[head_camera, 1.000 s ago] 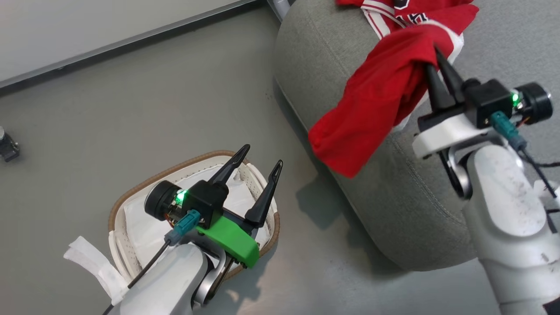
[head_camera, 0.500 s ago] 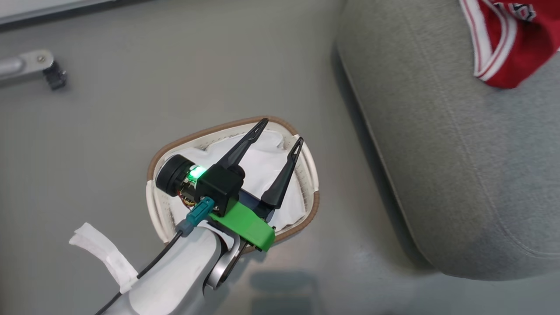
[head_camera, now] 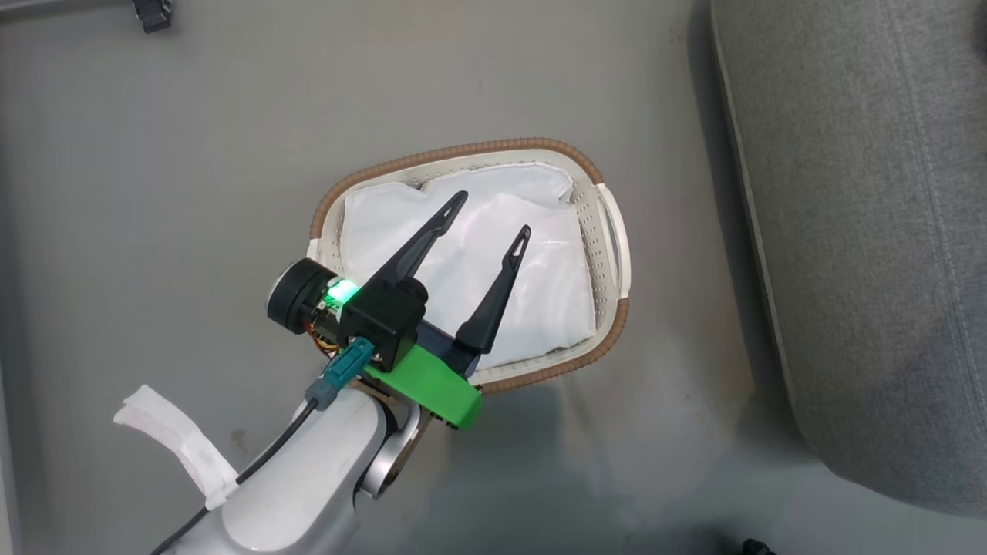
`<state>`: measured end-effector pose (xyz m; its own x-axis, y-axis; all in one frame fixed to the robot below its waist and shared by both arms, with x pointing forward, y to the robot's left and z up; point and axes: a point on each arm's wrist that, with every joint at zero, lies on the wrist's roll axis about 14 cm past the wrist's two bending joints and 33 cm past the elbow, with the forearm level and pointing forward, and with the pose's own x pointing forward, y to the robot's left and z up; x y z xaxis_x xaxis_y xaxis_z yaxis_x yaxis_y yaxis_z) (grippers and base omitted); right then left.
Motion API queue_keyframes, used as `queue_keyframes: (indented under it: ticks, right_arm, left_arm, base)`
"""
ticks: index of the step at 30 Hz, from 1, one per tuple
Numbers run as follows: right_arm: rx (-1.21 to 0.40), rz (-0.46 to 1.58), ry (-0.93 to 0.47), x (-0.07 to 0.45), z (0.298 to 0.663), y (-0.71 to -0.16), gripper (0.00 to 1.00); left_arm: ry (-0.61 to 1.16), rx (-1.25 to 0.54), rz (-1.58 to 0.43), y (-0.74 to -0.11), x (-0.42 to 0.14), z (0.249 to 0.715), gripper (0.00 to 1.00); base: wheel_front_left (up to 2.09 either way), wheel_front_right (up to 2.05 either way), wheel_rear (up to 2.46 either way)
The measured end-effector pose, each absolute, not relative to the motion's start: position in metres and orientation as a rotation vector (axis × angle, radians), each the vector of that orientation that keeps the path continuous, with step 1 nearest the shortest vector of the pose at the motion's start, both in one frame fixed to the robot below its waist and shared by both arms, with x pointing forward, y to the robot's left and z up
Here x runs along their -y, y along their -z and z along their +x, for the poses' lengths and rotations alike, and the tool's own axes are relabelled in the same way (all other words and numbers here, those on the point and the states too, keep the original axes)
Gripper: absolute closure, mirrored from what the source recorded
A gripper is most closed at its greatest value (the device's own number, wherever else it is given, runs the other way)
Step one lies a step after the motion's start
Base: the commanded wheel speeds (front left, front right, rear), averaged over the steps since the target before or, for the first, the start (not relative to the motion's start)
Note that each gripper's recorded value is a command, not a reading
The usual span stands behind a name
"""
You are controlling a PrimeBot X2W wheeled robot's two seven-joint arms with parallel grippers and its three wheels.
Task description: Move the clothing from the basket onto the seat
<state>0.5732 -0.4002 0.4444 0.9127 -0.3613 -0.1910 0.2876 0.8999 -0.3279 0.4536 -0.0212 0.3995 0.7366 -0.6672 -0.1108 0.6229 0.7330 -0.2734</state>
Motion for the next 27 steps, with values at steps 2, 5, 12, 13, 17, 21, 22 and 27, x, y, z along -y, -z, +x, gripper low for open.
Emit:
queue_keyframes:
  ticks: [2,5,12,13,17,21,22,27]
  right_arm:
    - [-0.268,-0.282,0.330,0.393,0.570,-0.429,1.00]
    - [-0.281,-0.273,0.326,0.390,0.563,-0.418,0.47]
    - [-0.271,-0.282,0.312,0.387,0.548,-0.424,0.00]
    - [-0.268,-0.287,0.308,0.386,0.546,-0.427,0.00]
    - [-0.258,-0.291,0.289,0.381,0.539,-0.435,0.00]
    - [-0.229,-0.295,0.257,0.371,0.535,-0.451,0.00]
    - [-0.217,-0.298,0.248,0.368,0.535,-0.457,0.00]
    - [-0.137,-0.305,0.184,0.343,0.539,-0.492,0.00]
  left_arm:
    - [0.714,-0.219,-0.224,-0.394,0.021,0.454,0.00]
    - [0.727,-0.225,-0.226,-0.391,0.025,0.454,0.00]
    - [0.747,-0.213,-0.228,-0.398,0.034,0.455,0.00]
    - [0.747,-0.210,-0.227,-0.400,0.034,0.455,0.00]
    - [0.724,-0.200,-0.231,-0.407,0.031,0.456,0.00]
    - [0.670,-0.210,-0.246,-0.412,0.022,0.453,0.00]
    - [0.655,-0.207,-0.248,-0.415,0.019,0.453,0.00]
    - [0.551,-0.162,-0.269,-0.438,-0.005,0.454,0.00]
  base:
    - [0.00,0.00,0.00]
    - [0.00,0.00,0.00]
    - [0.00,0.00,0.00]
    - [0.00,0.00,0.00]
    - [0.00,0.00,0.00]
    - [0.00,0.00,0.00]
    - [0.00,0.00,0.00]
    - [0.00,0.00,0.00]
